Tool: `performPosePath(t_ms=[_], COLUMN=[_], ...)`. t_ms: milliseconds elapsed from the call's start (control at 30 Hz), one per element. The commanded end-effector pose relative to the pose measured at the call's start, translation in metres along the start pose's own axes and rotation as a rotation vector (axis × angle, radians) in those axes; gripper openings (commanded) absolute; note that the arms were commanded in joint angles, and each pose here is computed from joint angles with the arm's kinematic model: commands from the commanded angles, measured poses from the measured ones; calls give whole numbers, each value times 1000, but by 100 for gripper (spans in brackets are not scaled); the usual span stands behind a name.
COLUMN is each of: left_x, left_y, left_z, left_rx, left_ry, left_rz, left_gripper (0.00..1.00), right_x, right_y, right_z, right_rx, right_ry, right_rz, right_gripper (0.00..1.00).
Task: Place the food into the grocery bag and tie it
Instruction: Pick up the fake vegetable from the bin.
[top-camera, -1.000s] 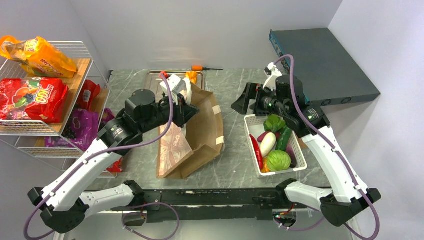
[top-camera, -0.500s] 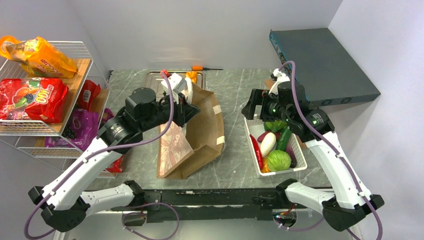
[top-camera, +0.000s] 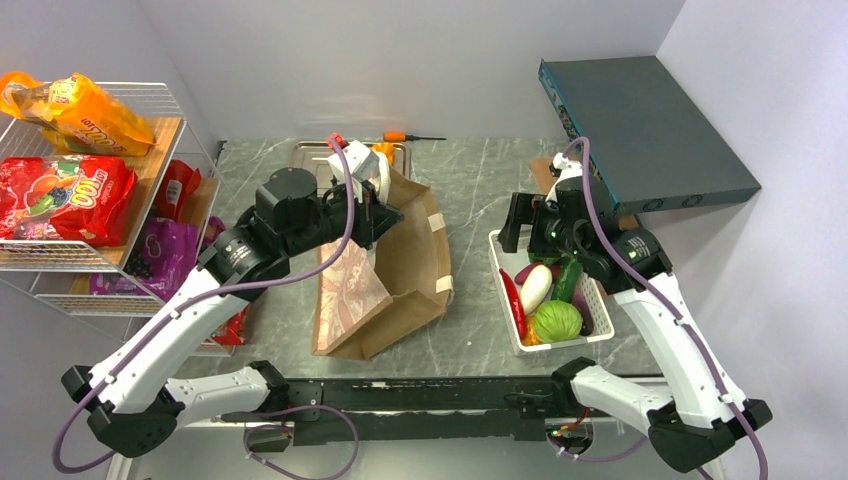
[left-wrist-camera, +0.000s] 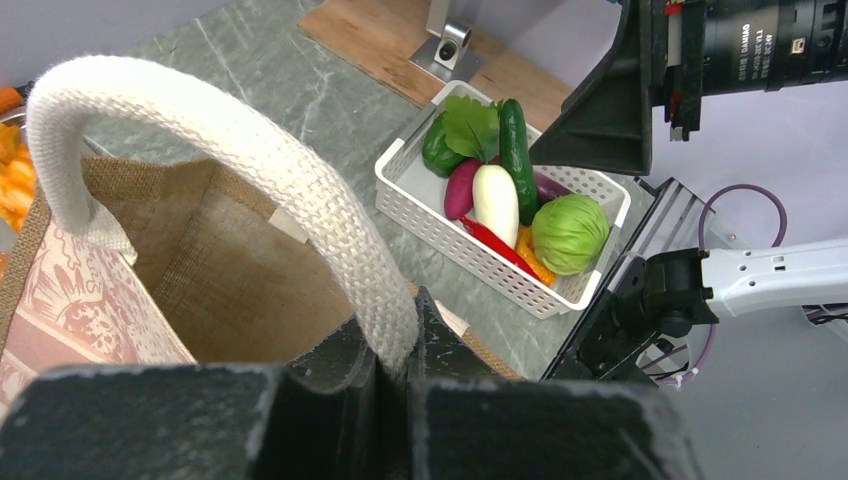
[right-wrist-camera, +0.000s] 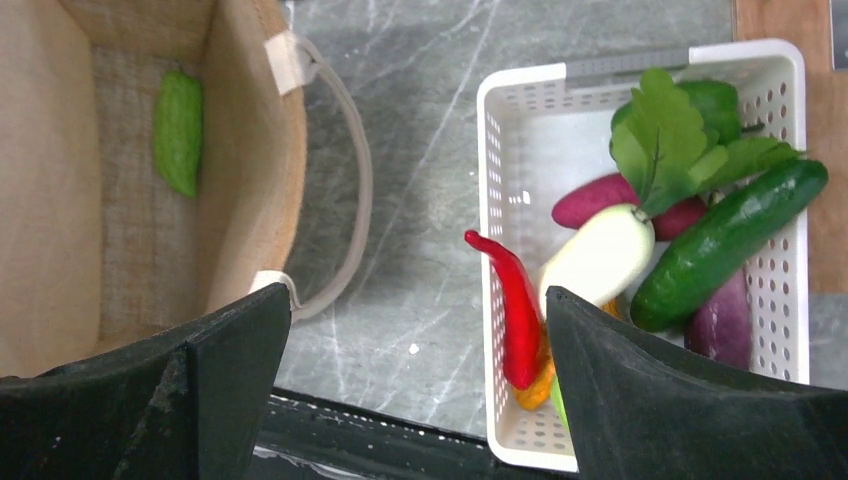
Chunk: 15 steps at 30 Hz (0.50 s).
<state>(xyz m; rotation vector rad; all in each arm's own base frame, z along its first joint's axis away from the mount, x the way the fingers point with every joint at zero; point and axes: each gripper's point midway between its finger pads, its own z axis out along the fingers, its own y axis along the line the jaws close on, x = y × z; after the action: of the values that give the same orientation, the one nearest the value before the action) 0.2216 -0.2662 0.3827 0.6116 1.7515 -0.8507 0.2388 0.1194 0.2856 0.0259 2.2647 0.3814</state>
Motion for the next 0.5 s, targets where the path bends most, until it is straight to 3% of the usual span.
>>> performPosePath(t_ms=[0, 467], left_x=[-38, -27], left_y=[-12, -13], left_z=[-7, -6], left_rx=[43, 56], left_ry=[-119, -110], left_rz=[33, 4], left_gripper=[0, 0], right_x=[11, 59], right_y=[-18, -35], right_z=[-4, 9], right_rx=[77, 123], right_ry=[25, 147], right_rz=[-3, 18], right_gripper=[100, 100])
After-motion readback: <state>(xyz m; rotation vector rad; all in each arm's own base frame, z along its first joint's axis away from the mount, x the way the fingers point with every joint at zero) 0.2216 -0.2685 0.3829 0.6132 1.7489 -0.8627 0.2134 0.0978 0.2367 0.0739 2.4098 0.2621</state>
